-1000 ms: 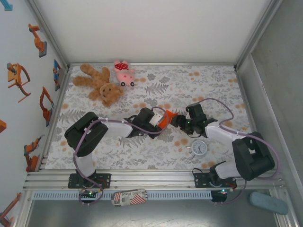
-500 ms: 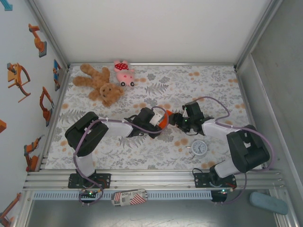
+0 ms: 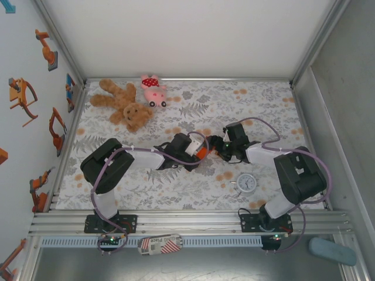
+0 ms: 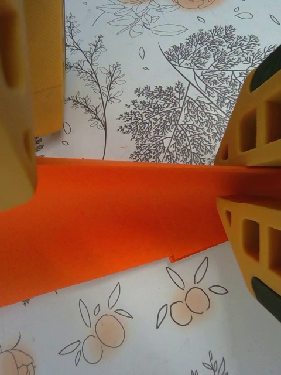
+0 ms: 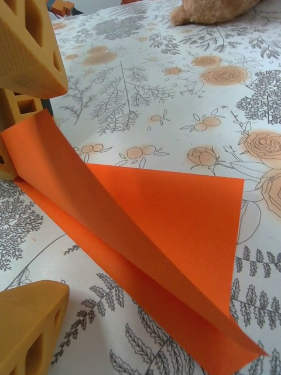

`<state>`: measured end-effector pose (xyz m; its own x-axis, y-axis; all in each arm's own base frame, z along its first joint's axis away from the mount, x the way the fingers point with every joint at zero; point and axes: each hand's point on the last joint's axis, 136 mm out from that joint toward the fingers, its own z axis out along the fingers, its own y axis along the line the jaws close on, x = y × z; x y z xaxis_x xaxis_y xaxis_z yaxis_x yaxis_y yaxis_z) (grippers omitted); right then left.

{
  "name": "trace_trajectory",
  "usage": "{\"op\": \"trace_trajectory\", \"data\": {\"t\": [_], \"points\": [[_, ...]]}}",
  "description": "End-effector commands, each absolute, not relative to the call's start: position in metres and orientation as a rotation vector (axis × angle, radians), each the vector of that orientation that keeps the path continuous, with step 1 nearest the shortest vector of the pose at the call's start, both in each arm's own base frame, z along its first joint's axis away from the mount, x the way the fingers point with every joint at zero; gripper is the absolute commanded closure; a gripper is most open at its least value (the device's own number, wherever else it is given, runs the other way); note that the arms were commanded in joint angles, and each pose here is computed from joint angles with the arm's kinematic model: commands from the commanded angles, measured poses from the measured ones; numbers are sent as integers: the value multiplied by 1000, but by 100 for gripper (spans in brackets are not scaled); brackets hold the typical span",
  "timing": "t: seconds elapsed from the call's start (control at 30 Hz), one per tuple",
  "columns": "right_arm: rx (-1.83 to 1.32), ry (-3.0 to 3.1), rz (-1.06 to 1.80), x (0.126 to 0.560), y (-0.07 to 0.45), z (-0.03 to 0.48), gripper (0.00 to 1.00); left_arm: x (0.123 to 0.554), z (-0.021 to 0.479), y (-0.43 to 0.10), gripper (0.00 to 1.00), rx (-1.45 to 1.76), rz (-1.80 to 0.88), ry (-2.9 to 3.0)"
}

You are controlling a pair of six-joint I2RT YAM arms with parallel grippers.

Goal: Fold a paper plane with a square sheet of paper (pick it up from the middle)
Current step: Fold the wing for the fifth time at the center of the table.

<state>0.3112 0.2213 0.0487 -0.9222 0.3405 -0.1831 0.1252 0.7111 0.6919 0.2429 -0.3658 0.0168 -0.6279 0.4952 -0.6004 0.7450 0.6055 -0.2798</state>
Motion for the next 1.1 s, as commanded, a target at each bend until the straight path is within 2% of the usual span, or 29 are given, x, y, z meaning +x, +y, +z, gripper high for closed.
{"op": "trace_trajectory", "data": {"t": [0.0, 0.47, 0.67, 1.07], "points": [[369, 2646, 1011, 313, 224, 45, 20, 224, -18, -345, 81, 1007, -657, 2526], [379, 2728, 921, 311, 223, 28, 25, 228, 8, -356, 74, 990, -724, 2477], [379, 2733, 920, 311, 224, 27, 31, 230, 21, -359, 74, 984, -739, 2452], [392, 2778, 881, 308, 224, 21, 35, 233, 32, -368, 70, 973, -778, 2428]]}}
